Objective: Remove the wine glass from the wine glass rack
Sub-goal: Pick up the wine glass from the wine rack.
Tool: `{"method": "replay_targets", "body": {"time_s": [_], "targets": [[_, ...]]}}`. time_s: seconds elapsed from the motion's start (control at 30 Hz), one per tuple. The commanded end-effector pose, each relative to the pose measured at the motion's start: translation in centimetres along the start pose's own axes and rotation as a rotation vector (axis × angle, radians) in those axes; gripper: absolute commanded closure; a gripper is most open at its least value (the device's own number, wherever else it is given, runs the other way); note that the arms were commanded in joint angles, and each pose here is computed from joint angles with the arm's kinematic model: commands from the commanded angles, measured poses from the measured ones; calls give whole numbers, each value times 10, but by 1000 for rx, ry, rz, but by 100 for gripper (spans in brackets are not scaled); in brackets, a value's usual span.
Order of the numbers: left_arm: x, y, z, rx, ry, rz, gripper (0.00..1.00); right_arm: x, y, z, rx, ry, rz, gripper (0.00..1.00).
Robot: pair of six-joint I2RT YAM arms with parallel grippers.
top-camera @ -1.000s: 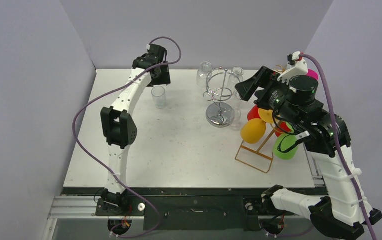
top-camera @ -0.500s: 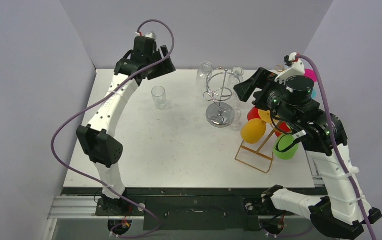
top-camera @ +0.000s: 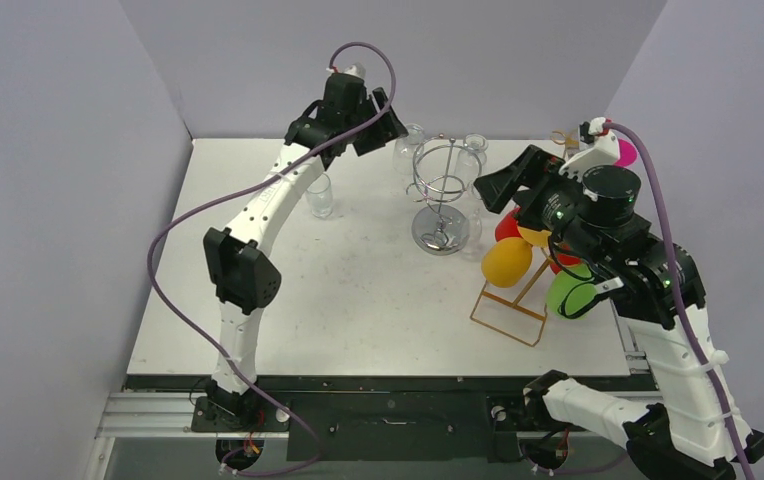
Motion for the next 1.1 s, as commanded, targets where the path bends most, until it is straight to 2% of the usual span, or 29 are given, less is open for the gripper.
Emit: {"method": "replay_targets", "body": {"time_s": [0.0,0.37,1.07], "targets": [[24,-25,-2,-97,-68,21,42,8,1,10,15,-53,-8,19],[15,-27,-29,-165,-50,27,53,8,-1,18,15,-61,-14,19],[12,-16,-49,-174,-36,57,64,6,-6,22,5,-65,-14,20]]}}
Point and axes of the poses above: each gripper's point midway between its finger pads, its own z axis back along the fingers, its own y axis along the line the jaws close on, x = y × z, the point moved 4 cm from there along z, back along the fingers, and after that the axes turned 7 degrees about -z, right-handed, at the moved point
